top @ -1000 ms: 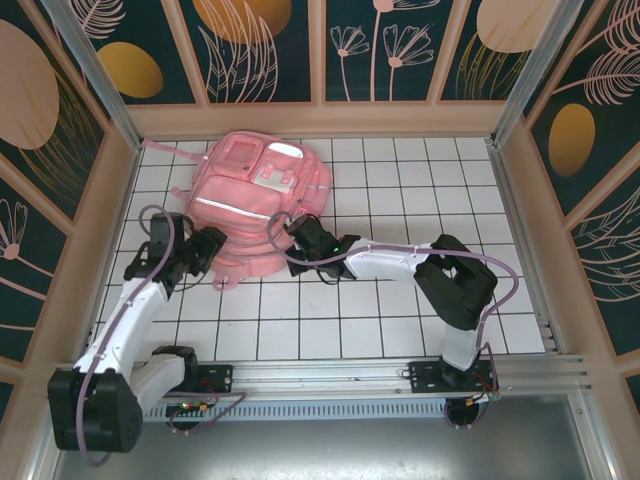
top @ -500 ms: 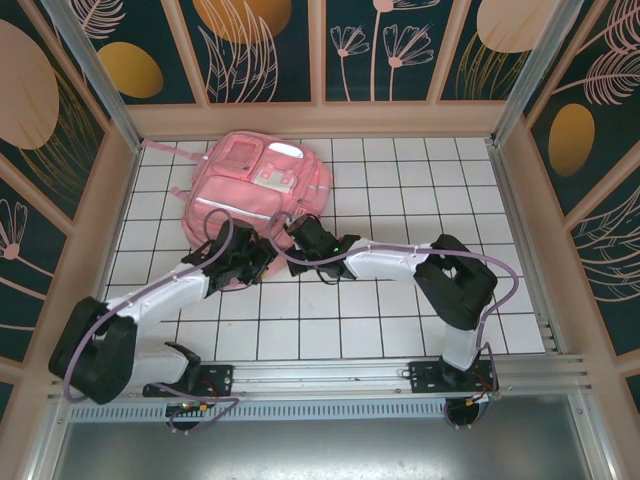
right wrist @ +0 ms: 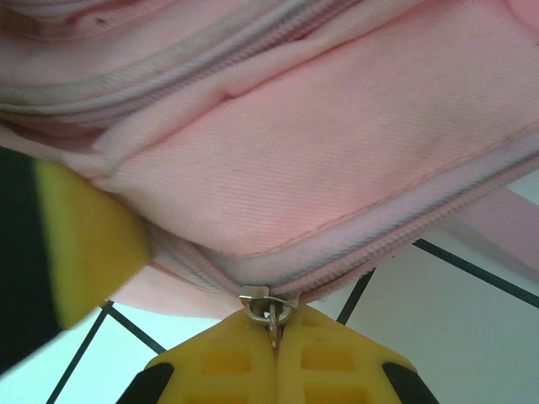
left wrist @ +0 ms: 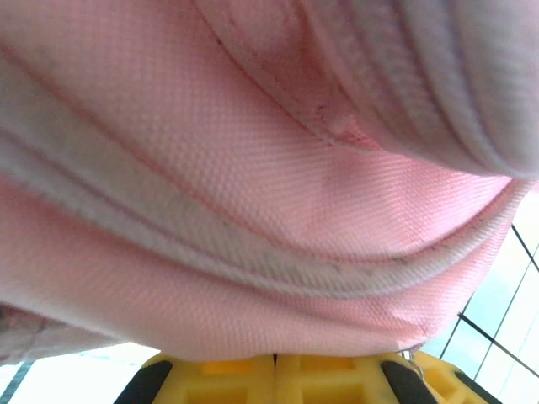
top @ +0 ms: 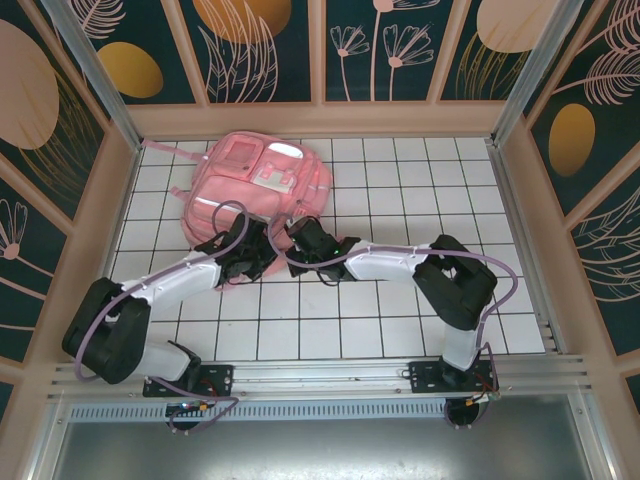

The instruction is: Pack books, pencil case, and school supplies into a backpack

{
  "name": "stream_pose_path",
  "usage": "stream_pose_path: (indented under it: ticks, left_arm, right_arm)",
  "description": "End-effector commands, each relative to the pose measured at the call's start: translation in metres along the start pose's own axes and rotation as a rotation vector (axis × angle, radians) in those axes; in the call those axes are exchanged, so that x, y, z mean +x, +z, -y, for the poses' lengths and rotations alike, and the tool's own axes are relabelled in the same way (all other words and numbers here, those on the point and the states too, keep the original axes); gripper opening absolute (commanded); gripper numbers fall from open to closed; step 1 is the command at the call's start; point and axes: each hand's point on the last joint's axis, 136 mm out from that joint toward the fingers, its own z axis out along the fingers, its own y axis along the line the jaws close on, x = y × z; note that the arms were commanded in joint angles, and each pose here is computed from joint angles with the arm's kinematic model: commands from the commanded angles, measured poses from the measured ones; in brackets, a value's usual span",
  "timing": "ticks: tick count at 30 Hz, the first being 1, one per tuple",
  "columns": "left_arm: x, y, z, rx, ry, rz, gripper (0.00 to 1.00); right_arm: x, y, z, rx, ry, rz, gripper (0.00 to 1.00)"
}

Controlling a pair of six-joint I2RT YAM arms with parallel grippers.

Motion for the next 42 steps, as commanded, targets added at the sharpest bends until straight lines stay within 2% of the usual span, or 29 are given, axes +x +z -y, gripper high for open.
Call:
stream_pose_path:
  ticks: [1, 12, 15, 17, 21, 24, 30, 36, 42]
  left_arm:
    - [-0.038, -0.026, -0.021, -0.084, 0.013, 0.188, 0.00]
    - [-0.057, -0.088, -0.036, -0.078, 0.013, 0.281, 0.00]
    - [-0.054, -0.093, -0.029, -0.032, 0.027, 0.267, 0.00]
    - [-0.048, -0.089, -0.020, 0.016, 0.031, 0.227, 0.00]
    - [-0.036, -0.074, -0.008, 0.093, 0.008, 0.149, 0.37]
    - [-0.029, -0.063, -0.004, 0.122, -0.022, 0.108, 0.50]
    - [-0.012, -0.043, 0.011, 0.207, -0.098, -0.004, 0.60]
    - [0.001, -0.031, 0.007, 0.177, -0.108, -0.049, 0.65]
    - [0.007, -0.017, -0.007, 0.117, -0.128, -0.058, 0.66]
  right_arm:
    - [-0.008, -0.014, 0.025, 0.065, 0.010, 0.027, 0.00]
    - [-0.033, -0.001, 0.102, 0.191, 0.022, 0.051, 0.00]
    - [-0.044, 0.003, 0.107, 0.176, 0.025, 0.054, 0.00]
    - [-0.048, 0.004, 0.100, 0.149, 0.018, 0.057, 0.00]
    - [-0.041, 0.005, 0.085, 0.116, 0.011, 0.042, 0.00]
    - [-0.032, 0.005, 0.070, 0.093, 0.005, 0.031, 0.00]
    - [-0.015, 0.005, 0.018, -0.006, -0.029, 0.012, 0.00]
    - [-0.010, 0.003, -0.027, -0.085, -0.044, 0.015, 0.00]
    - [-0.016, -0.003, -0.060, -0.138, -0.056, 0.038, 0.00]
